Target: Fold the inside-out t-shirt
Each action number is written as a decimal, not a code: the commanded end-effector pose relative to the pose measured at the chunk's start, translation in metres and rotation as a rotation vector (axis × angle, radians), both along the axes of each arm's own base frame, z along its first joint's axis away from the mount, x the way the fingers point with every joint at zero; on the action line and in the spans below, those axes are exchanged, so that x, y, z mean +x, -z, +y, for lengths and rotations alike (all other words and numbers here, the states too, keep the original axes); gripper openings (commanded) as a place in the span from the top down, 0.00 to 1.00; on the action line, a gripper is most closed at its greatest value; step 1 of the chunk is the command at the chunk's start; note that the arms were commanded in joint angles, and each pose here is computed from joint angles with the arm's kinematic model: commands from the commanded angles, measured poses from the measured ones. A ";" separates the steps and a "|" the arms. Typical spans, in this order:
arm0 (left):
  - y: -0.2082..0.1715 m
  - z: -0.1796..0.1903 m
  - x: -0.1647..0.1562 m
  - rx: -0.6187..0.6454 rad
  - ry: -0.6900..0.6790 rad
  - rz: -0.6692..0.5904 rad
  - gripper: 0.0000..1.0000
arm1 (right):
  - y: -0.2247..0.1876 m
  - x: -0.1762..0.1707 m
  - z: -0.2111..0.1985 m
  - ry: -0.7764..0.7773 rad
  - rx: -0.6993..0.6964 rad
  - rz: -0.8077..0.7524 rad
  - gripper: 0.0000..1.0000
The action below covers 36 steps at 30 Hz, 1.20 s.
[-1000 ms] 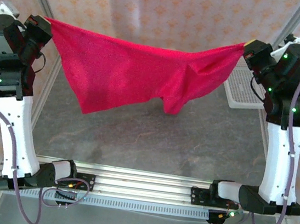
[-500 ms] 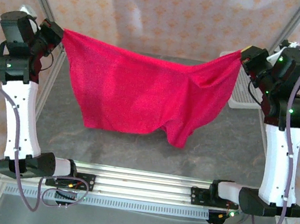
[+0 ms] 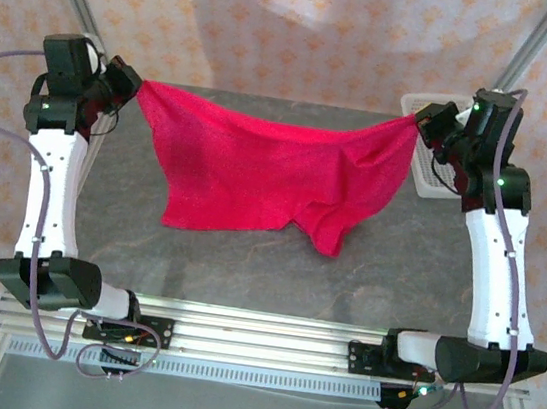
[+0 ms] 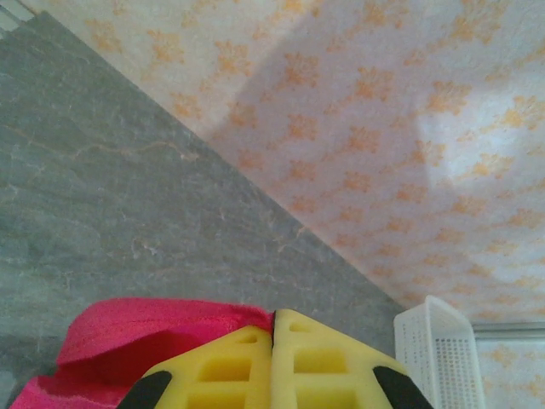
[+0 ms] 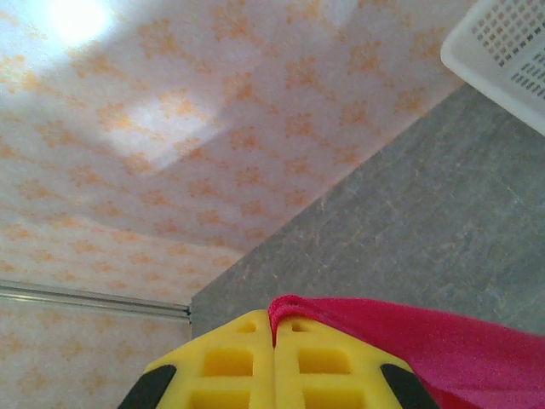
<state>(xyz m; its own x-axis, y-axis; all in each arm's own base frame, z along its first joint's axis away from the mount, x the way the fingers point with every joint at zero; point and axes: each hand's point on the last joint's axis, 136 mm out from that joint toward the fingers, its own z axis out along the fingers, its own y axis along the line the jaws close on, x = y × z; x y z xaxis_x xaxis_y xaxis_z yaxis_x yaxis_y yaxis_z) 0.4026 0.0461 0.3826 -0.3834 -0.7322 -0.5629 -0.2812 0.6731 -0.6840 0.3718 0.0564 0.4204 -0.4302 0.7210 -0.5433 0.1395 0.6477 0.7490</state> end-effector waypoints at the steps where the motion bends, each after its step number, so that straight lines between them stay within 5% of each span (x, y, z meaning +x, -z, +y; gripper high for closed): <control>1: -0.014 -0.004 -0.006 0.028 0.025 -0.051 1.00 | -0.021 -0.005 -0.001 -0.004 0.005 -0.078 1.00; 12: 0.004 -0.014 -0.043 0.065 0.045 -0.008 1.00 | 0.024 -0.046 -0.005 -0.009 -0.023 -0.004 1.00; 21: -0.137 -0.020 -0.109 0.160 -0.019 -0.315 1.00 | -0.102 -0.130 -0.027 0.075 -0.122 -0.310 1.00; 26: -0.184 -0.021 -0.145 0.215 -0.068 -0.435 1.00 | -0.129 -0.156 -0.031 0.090 -0.125 -0.392 1.00; 30: -0.166 -0.019 -0.123 0.189 -0.043 -0.399 1.00 | -0.110 -0.131 -0.025 0.067 -0.104 -0.347 1.00; 36: -0.079 -0.007 -0.036 0.109 0.010 -0.200 1.00 | -0.058 -0.056 -0.013 0.024 -0.075 -0.214 1.00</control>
